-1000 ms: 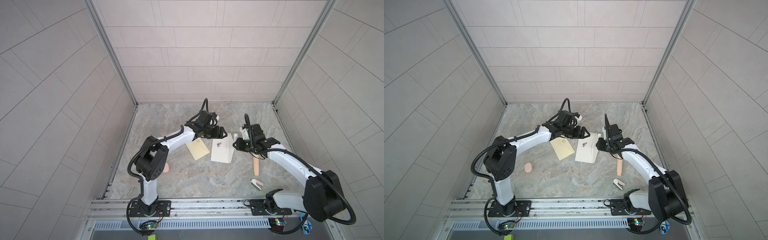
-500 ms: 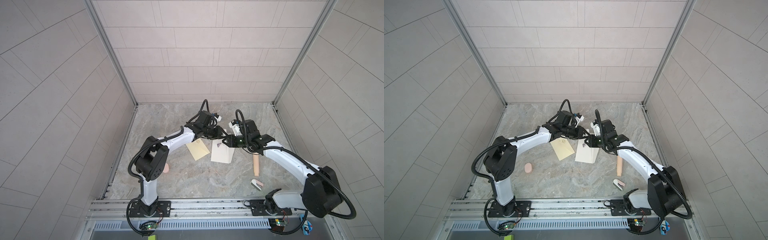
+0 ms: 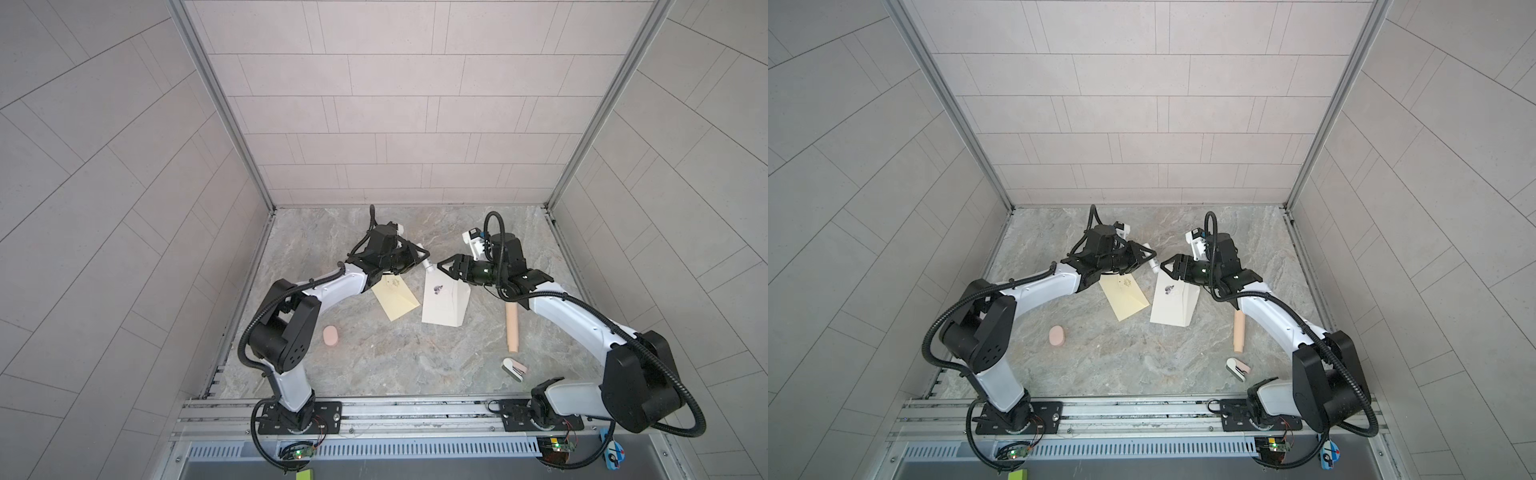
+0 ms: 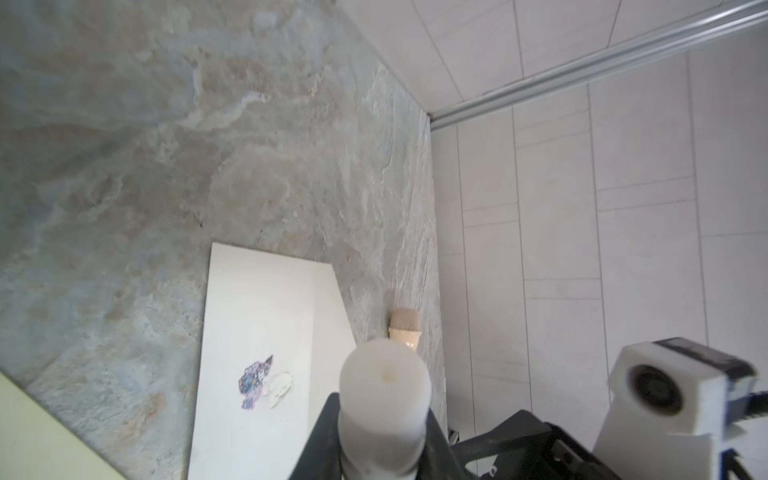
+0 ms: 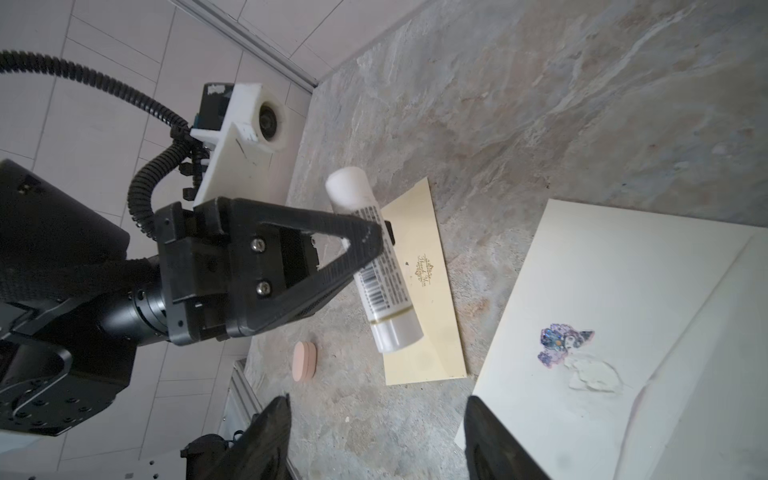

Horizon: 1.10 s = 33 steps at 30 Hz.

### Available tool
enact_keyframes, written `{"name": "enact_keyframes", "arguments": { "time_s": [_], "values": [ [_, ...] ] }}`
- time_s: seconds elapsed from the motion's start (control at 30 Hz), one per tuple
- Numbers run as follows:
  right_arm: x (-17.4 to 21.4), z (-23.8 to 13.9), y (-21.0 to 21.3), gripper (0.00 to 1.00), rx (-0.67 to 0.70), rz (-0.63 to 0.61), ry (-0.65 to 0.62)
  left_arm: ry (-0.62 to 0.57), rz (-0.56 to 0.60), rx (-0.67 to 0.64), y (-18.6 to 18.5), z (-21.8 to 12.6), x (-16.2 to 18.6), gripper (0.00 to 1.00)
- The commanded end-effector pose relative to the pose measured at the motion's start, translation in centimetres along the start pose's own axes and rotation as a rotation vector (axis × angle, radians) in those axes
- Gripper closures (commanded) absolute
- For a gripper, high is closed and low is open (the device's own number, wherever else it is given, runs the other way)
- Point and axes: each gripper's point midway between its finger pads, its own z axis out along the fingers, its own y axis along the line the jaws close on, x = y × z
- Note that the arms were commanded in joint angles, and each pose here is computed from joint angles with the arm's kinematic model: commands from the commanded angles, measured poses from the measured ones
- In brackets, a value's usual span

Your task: Place the letter into the envelope and seal it

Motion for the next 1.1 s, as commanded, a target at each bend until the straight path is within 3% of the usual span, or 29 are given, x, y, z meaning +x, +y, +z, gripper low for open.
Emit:
{"name": "enact_keyframes", "arguments": {
  "time_s": [0.0,0.17,0.33,0.6,0.97,1.07],
  "values": [
    [-2.7,-0.1,2.8,0.32,-0.136,0.072,-0.104,-0.172,-0.057,0.202,-5.9,-2.2,-3.2,1.0],
    [-4.5,-0.3,3.6,0.33,-0.162,0.09,-0.191,-0.227,-0.154,0.292,-7.0,-3.0,-4.1,1.0],
    [-5.4,0.0,3.8,0.37,-0.176,0.089,-0.21,-0.218,-0.166,0.32,-7.5,-2.8,-3.9,1.0],
    [-6.6,0.7,4.7,0.5,-0.258,0.115,-0.248,-0.221,-0.191,0.349,-7.5,-2.3,-2.9,1.0],
    [-7.3,1.1,5.0,0.62,-0.271,0.118,-0.26,-0.204,-0.238,0.356,-7.1,-1.2,-1.8,1.0],
    [-7.5,0.9,4.9,0.72,-0.26,0.12,-0.278,-0.2,-0.243,0.344,-6.7,-0.9,-1.6,1.0]
  ]
}}
